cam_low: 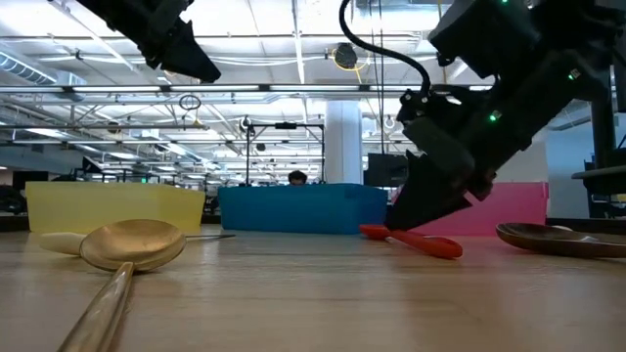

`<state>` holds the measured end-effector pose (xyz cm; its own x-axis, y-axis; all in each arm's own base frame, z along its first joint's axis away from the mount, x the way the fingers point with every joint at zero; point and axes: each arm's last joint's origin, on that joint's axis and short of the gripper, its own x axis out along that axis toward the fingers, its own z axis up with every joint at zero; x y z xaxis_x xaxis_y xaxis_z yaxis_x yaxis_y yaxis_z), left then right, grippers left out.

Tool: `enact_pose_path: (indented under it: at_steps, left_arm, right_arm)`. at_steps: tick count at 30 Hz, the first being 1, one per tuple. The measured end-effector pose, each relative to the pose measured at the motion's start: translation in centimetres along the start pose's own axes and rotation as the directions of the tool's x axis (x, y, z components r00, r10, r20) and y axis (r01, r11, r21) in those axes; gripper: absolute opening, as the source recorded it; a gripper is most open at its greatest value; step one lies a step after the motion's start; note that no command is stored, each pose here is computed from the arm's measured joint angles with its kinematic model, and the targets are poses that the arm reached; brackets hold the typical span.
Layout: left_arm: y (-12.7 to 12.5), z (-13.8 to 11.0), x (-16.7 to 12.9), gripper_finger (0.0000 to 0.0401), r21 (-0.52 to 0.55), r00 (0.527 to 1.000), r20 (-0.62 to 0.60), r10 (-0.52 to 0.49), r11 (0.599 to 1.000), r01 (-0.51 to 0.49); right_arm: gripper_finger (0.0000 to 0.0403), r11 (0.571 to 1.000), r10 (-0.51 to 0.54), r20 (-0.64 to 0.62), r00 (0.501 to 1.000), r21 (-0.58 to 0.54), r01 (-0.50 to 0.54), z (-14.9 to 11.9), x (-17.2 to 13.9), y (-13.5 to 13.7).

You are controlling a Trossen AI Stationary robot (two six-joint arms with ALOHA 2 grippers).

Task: Pick & Place Kitchen Items
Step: Put the red serving spoon into the pink bin

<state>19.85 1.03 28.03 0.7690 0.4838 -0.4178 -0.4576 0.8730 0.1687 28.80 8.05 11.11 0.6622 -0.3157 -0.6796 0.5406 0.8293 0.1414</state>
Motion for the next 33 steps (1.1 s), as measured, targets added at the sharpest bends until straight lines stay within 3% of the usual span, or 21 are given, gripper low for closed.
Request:
enact_pose_path:
  at_steps: [5,12,24,33]
  left_arm:
    - [0.0,0.0,0.0,0.0134,0.019,1.0,-0.003,0.001,1.0,-0.001]
    - [0.0,0.0,0.0,0.0134,0.025,1.0,0.0,0.0,1.0,0.0]
    - [0.0,0.0,0.0,0.0134,0.034,1.0,0.0,0.001,0.999,-0.001]
    - [0.0,0.0,0.0,0.0134,0.034,1.0,0.0,0.001,0.999,-0.001]
  right_arm:
    - [0.018,0.997,-0.009,-0.021,1.0,0.076,0.01,-1.1,-0.1,-0.7]
    - [0.0161,0.997,-0.065,0.005,0.998,0.037,0.065,-1.4,0.2,-1.8]
    - [0.0009,0.989,-0.075,-0.037,0.997,-0.129,0.07,-0.9,0.8,-2.8]
    - [0.0011,0.994,0.007,0.034,0.999,-0.109,-0.003,0.1,0.6,-2.2]
